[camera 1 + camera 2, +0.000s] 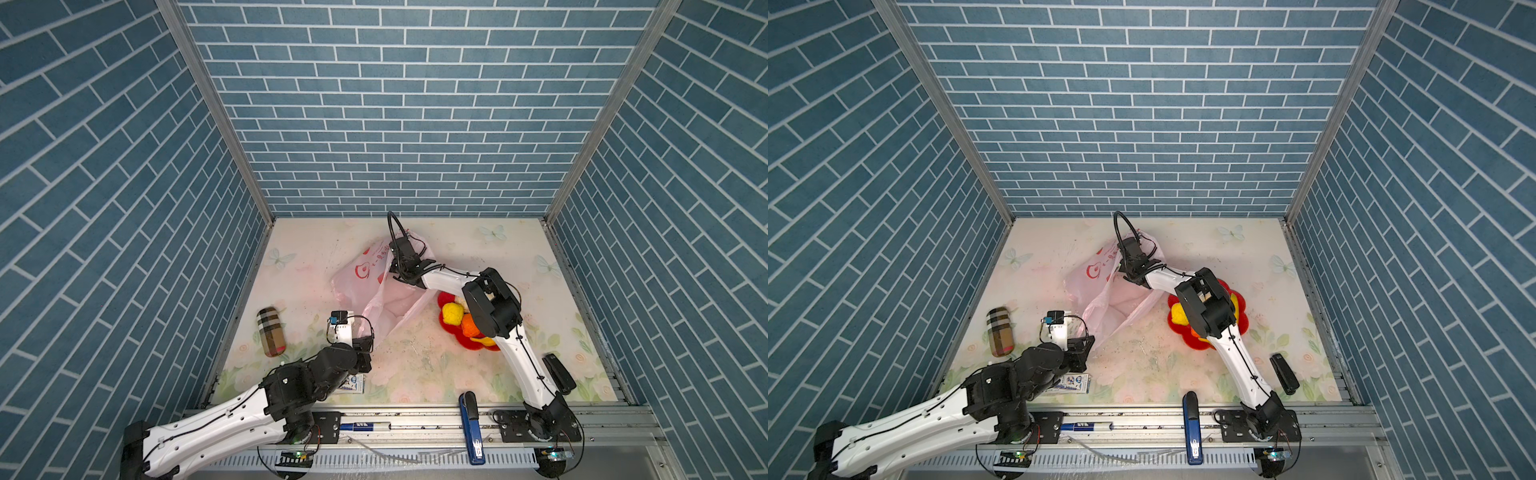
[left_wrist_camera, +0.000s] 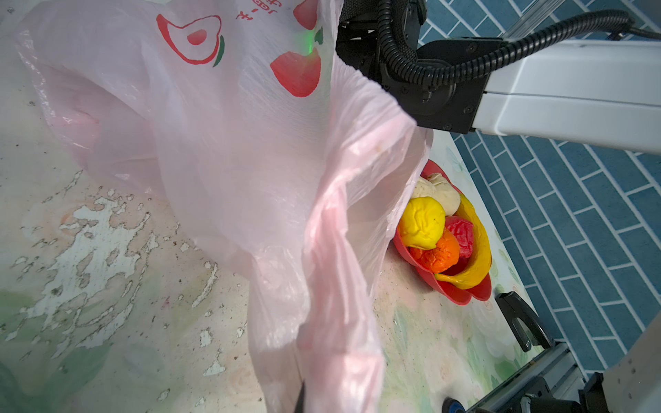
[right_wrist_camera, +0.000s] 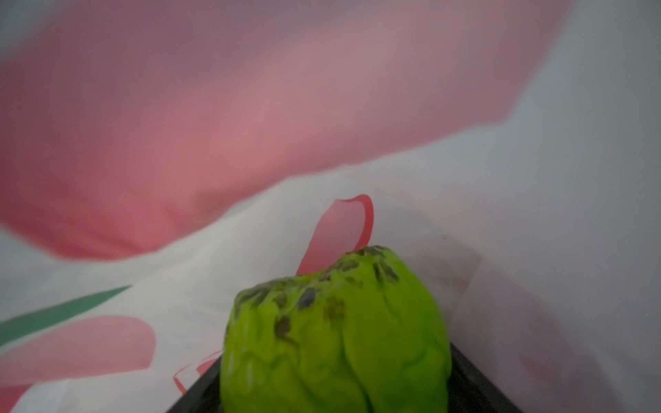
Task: Take fruits out of the plastic bag
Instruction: Pick up the fruit from the plastic bag, then place the fruit on the plate, then move the plastic bag to the top-center of the table, then reset both arms
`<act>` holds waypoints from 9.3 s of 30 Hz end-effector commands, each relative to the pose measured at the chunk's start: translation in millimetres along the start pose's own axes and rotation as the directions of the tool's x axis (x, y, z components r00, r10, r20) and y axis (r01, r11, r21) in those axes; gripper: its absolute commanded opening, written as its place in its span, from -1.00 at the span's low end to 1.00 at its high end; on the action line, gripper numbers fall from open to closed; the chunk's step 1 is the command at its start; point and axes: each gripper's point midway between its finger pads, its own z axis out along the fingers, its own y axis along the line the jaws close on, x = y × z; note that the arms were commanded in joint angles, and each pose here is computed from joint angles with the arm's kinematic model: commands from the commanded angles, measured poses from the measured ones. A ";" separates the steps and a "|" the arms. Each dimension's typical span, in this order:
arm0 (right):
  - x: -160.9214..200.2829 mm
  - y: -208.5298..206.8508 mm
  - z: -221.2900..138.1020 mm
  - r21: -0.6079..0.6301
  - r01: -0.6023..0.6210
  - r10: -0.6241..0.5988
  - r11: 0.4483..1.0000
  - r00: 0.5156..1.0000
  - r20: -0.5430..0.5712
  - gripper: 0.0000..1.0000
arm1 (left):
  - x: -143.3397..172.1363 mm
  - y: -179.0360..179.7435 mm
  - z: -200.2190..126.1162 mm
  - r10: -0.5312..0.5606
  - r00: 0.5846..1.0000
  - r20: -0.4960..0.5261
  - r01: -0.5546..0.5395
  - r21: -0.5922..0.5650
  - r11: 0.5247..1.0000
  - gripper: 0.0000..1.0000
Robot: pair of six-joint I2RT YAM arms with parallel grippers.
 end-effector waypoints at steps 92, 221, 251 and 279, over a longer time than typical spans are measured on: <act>-41.9 105.8 -328.9 -0.354 0.440 -0.468 0.825 0.884 0.007 -0.20 | -111.7 24.8 -45.9 0.127 0.878 0.462 0.041 -0.338 0.940 -1.00; 28.3 -190.9 -366.2 0.348 0.069 -0.008 0.935 0.985 -0.175 0.64 | -221.0 -51.1 174.4 0.175 0.964 0.198 -0.145 -0.159 0.977 0.27; 19.7 -327.9 -373.0 0.547 -0.190 0.226 0.815 0.974 0.000 0.27 | -167.8 55.1 -26.0 0.298 0.937 0.182 -0.161 -0.532 0.831 0.99; -43.2 -391.8 -356.6 0.658 -0.138 -0.125 0.741 0.933 0.336 0.98 | -193.1 226.8 1.0 0.419 0.883 0.213 -0.052 -0.841 0.539 0.99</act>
